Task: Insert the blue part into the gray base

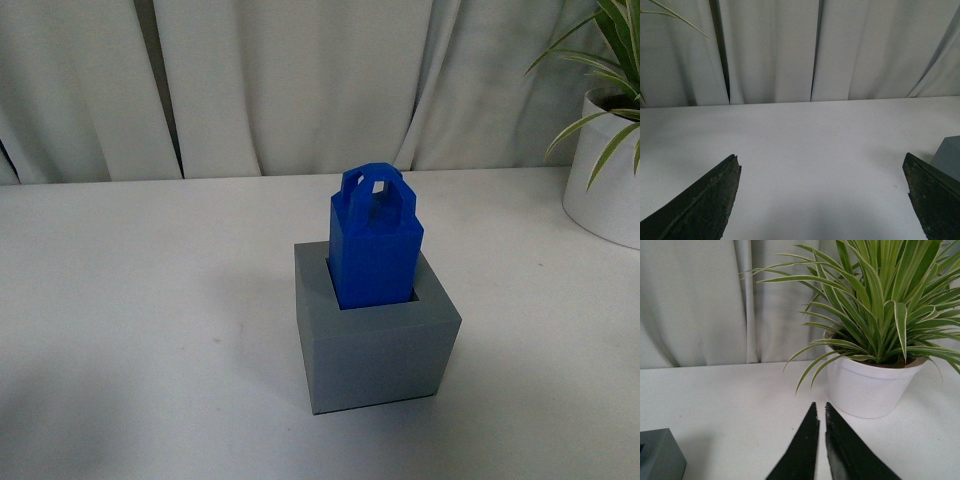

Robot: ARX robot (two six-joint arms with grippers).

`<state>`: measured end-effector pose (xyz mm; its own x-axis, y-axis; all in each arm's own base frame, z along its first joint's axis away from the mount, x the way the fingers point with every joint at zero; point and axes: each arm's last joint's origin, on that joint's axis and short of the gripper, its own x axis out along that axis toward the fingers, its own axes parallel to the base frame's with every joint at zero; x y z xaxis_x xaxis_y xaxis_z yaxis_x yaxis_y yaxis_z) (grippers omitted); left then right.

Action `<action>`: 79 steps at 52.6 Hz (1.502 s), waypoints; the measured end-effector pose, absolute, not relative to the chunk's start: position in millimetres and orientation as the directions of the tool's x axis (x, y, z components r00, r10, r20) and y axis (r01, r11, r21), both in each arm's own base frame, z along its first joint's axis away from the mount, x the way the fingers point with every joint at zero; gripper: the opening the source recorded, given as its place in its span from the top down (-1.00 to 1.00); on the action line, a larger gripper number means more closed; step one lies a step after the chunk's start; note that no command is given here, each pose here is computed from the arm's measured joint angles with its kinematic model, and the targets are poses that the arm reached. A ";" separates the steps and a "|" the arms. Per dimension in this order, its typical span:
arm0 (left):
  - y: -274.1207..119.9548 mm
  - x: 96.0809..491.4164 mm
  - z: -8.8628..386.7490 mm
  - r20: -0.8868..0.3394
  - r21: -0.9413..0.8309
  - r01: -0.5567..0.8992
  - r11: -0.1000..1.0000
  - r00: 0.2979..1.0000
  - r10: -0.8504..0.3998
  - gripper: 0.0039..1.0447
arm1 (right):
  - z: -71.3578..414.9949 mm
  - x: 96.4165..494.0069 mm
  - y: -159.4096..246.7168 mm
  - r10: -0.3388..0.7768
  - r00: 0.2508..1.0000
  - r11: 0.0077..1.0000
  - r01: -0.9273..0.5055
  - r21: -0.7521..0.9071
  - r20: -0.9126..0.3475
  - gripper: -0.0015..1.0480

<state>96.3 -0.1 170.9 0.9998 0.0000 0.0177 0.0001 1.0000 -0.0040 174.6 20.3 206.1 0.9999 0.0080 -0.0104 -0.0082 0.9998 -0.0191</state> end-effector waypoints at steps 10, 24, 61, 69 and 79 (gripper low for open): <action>-0.1 96.3 170.9 0.018 -0.004 0.001 1.000 1.000 -0.001 -0.89 | 194.7 160.2 13.1 -0.002 1.000 1.000 0.002 -0.014 -0.008 0.96; -0.1 96.3 170.9 0.018 -0.004 0.001 1.000 1.000 -0.001 -0.89 | 184.7 145.5 0.5 -0.002 1.000 1.000 0.002 -0.012 -0.005 0.96; -0.1 96.3 170.9 0.018 -0.004 0.001 1.000 1.000 -0.001 -0.89 | 168.6 117.9 0.3 0.003 1.000 1.000 -0.003 -0.011 0.010 0.96; -0.1 96.3 170.9 0.018 -0.004 0.001 1.000 1.000 -0.001 -0.89 | 168.3 114.7 0.3 0.004 1.000 1.000 -0.004 -0.011 0.007 0.96; -0.1 96.3 170.9 0.018 -0.004 0.001 1.000 1.000 -0.001 -0.89 | 168.3 111.3 0.3 0.004 1.000 1.000 -0.004 -0.011 0.009 0.96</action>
<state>96.3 -0.1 170.9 0.9998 -0.0008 0.0177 0.0008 1.0000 -0.0036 111.3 0.3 168.3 1.0000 0.0038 0.0090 -0.0037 0.9999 -0.0105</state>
